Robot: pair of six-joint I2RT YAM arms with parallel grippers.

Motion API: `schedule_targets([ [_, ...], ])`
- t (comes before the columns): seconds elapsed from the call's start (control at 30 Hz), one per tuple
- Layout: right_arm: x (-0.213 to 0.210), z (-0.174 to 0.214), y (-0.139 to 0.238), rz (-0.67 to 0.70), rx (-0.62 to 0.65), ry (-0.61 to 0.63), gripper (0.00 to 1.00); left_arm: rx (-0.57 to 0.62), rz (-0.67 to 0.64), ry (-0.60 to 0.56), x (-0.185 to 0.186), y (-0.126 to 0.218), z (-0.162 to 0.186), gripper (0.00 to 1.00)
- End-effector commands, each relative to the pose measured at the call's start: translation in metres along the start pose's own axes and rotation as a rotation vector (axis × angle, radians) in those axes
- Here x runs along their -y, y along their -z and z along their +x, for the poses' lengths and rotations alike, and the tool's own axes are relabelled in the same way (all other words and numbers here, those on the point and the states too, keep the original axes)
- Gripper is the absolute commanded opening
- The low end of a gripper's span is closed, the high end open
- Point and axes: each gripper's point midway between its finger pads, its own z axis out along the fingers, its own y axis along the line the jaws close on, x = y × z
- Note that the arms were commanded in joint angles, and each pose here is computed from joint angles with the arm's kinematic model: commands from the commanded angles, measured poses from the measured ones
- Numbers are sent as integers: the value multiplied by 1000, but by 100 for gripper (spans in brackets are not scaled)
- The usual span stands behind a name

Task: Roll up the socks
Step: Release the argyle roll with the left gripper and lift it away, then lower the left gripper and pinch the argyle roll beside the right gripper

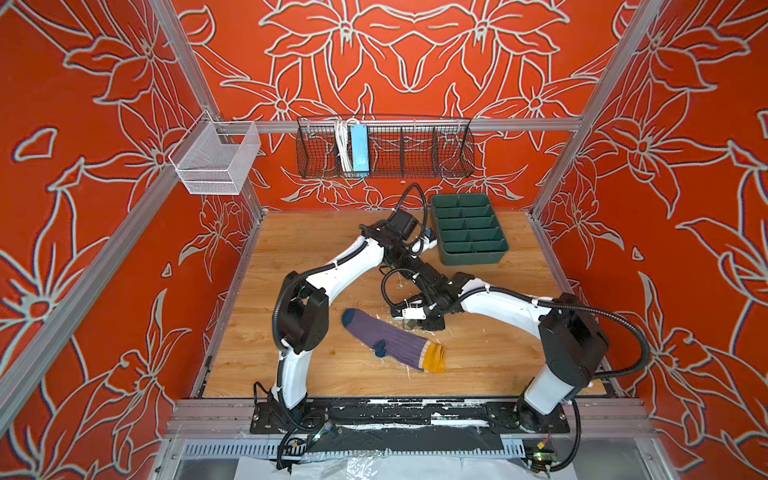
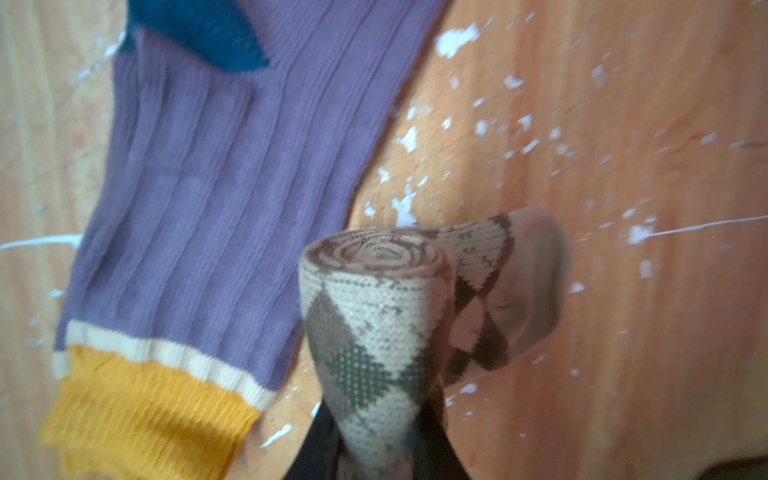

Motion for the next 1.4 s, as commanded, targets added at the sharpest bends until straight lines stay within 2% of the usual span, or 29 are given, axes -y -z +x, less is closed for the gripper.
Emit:
schedule_targets([
  [0.0, -32, 32, -13, -193, -106, -59, 0, 296, -134, -70, -11, 111, -53, 52],
  [0.1, -33, 29, -17, -224, -106, -61, 0, 362, -163, -94, -20, 130, -46, 58],
  [0.27, -38, 28, -22, -271, -107, -67, 0, 298, -240, -42, -38, 130, -25, 58],
  [0.37, -42, 29, -21, -300, -115, -54, 0, 378, -303, -60, -40, 156, -29, 58],
  [0.43, -43, 29, -22, -325, -125, -50, 0, 427, -321, -117, -31, 180, -34, 58],
  [0.5, -44, 27, -22, -369, -130, -55, 0, 460, -286, -225, -8, 204, -34, 59],
  [0.6, -40, 21, -25, -405, -122, -66, 0, 440, -205, -494, 44, 208, -19, 60],
  [0.7, -36, 16, -29, -434, -107, -81, 0, 287, -240, -793, 88, 170, 15, 61],
  [0.8, -32, 14, -34, -455, -103, -92, 3, 220, -296, -912, 110, 126, 41, 61],
  [0.97, -26, 13, -38, -480, -91, -109, 8, 233, -261, -886, 143, 52, 83, 59],
  [1.13, -18, 11, -39, -482, -71, -119, 8, 190, -251, -784, 155, -12, 102, 58],
  [1.23, -21, 12, -35, -504, -78, -129, 8, 164, -280, -745, 148, -38, 106, 57],
  [1.37, -21, 11, -34, -512, -70, -135, 8, 115, -335, -722, 137, -56, 111, 57],
])
